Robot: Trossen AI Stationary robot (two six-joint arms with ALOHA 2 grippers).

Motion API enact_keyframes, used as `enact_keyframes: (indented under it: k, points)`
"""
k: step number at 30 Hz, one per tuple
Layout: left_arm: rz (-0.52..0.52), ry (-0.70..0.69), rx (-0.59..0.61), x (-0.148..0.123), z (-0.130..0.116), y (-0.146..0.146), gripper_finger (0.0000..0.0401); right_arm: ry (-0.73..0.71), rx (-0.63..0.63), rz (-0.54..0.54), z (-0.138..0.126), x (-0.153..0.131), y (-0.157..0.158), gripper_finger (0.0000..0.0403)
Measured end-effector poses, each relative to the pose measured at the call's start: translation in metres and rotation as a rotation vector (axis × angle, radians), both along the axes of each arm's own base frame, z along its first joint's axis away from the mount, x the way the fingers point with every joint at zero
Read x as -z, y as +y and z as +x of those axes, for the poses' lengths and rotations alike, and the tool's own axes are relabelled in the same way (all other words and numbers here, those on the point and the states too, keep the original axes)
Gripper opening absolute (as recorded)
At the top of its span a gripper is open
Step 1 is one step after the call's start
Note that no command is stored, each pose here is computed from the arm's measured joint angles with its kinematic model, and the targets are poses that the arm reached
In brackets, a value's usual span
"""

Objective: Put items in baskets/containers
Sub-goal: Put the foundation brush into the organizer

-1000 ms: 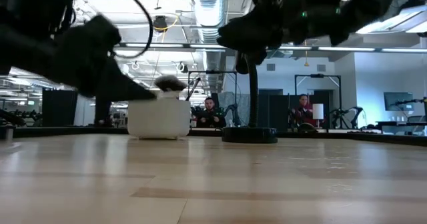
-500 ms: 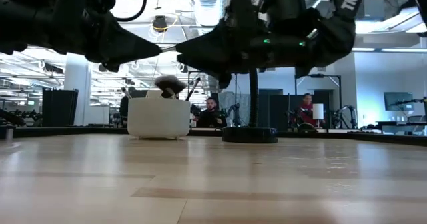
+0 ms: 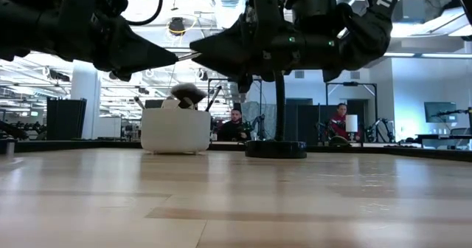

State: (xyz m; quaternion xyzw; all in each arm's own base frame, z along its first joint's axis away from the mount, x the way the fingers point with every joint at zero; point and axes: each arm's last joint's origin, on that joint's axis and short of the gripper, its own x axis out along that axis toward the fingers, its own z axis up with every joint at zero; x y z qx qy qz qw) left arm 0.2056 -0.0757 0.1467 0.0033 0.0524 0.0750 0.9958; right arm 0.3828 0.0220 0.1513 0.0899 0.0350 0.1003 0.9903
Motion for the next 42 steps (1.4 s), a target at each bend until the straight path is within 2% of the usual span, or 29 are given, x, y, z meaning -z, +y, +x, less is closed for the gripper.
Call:
enact_keyframes:
  k: [5,15,22,26,33,38,42]
  points:
    - [0.0,-0.001,0.0,0.0,0.0,0.0,0.002,0.008,0.005,0.005,0.0,0.001,-0.001,0.0095]
    - [0.0,0.0,-0.005,0.0,0.0,0.0,0.0021,0.013,0.014,0.001,0.0,0.001,-0.003,0.002]
    - [-0.002,-0.001,-0.003,0.0,0.0,0.0,0.0028,0.013,0.013,-0.001,0.0,0.001,-0.003,0.0029]
    - [-0.001,-0.002,-0.01,0.0,0.0,0.0,0.0055,0.013,0.013,-0.002,0.0,0.001,-0.003,0.0026]
    - [0.068,-0.009,-0.073,-0.003,-0.001,0.003,0.0101,0.022,0.051,-0.005,0.0,0.002,-0.004,0.0017]
    - [0.108,-0.067,-0.097,-0.02,-0.005,0.005,0.0127,0.052,0.108,-0.012,0.001,-0.003,-0.006,0.0029]
    - [0.12,-0.156,-0.105,-0.041,-0.013,0.009,0.0137,0.092,0.145,-0.062,0.007,-0.018,-0.008,0.0018]
